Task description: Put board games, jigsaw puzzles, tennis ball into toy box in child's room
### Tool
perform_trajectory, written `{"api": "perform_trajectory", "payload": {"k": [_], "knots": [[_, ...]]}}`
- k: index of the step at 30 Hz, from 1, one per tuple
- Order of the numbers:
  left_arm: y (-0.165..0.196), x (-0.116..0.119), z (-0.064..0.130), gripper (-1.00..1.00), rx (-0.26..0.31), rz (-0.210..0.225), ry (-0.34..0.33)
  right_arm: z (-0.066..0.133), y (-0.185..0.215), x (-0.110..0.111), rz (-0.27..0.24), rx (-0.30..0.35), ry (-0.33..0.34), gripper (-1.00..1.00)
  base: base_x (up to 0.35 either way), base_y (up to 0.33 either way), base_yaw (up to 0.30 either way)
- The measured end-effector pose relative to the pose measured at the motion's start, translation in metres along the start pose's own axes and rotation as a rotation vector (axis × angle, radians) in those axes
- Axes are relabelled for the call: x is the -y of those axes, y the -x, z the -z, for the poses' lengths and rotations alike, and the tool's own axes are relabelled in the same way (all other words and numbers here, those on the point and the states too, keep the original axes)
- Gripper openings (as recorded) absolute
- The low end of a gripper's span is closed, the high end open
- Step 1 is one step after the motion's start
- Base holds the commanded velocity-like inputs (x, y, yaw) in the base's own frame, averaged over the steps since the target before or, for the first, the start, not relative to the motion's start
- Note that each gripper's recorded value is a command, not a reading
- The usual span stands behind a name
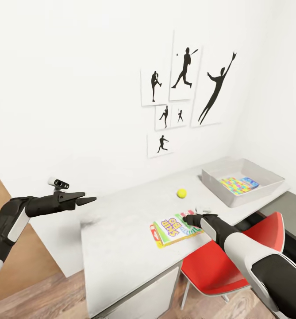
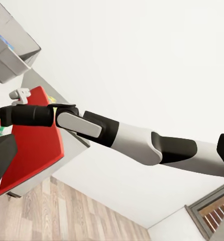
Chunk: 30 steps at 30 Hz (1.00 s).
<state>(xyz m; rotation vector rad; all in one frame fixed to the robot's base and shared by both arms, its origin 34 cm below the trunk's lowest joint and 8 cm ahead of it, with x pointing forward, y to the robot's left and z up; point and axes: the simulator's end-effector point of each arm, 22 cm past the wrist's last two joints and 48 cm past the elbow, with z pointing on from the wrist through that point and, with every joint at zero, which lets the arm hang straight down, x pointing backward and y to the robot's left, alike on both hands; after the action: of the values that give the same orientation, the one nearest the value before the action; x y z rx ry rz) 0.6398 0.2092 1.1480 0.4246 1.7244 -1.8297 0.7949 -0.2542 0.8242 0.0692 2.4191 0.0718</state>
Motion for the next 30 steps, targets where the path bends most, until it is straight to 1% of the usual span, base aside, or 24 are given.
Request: {"api": "perform_trajectory", "payload": {"k": [1,2,4,8,10,18,23,30], "knots": [[0.0000,-0.0001,-0.0001,1.00,0.000,0.000,0.000,0.0001,0.0008,-0.0006,0.001,0.003,0.001,1.00,-0.135,0.123,0.000],[-0.0001,-0.0002,-0.0001,1.00,0.000,0.000,0.000,-0.0003,-0.0013,-0.0008,-0.009,-0.001,0.004,1.00,-0.153,0.130,0.000],[0.0000,-0.0002,-0.0002,1.00,0.000,0.000,0.000,-0.0007,-0.0034,-0.0001,-0.004,-0.005,0.001,1.00,-0.171,0.134,0.000],[0.0000,-0.0007,-0.0002,1.00,0.000,0.001,0.000,-0.0011,-0.0045,-0.0009,-0.011,-0.008,0.005,1.00,-0.212,0.115,0.000],[-0.0002,-0.0005,-0.0002,1.00,-0.001,0.000,0.001,0.0000,0.0008,-0.0021,-0.006,0.003,0.006,1.00,-0.167,0.054,0.000],[-0.0003,-0.0003,-0.0001,1.00,-0.001,0.000,0.001,0.0003,0.0007,-0.0023,-0.008,0.003,0.007,1.00,-0.049,0.012,0.000],[-0.0007,-0.0008,-0.0007,1.00,-0.003,0.001,0.002,0.0000,0.0006,-0.0018,-0.008,0.003,0.006,1.00,-0.147,0.086,0.000],[-0.0011,-0.0010,-0.0010,1.00,-0.004,0.001,0.002,0.0001,0.0005,-0.0032,-0.008,0.003,0.008,1.00,-0.076,0.034,0.000]]}}
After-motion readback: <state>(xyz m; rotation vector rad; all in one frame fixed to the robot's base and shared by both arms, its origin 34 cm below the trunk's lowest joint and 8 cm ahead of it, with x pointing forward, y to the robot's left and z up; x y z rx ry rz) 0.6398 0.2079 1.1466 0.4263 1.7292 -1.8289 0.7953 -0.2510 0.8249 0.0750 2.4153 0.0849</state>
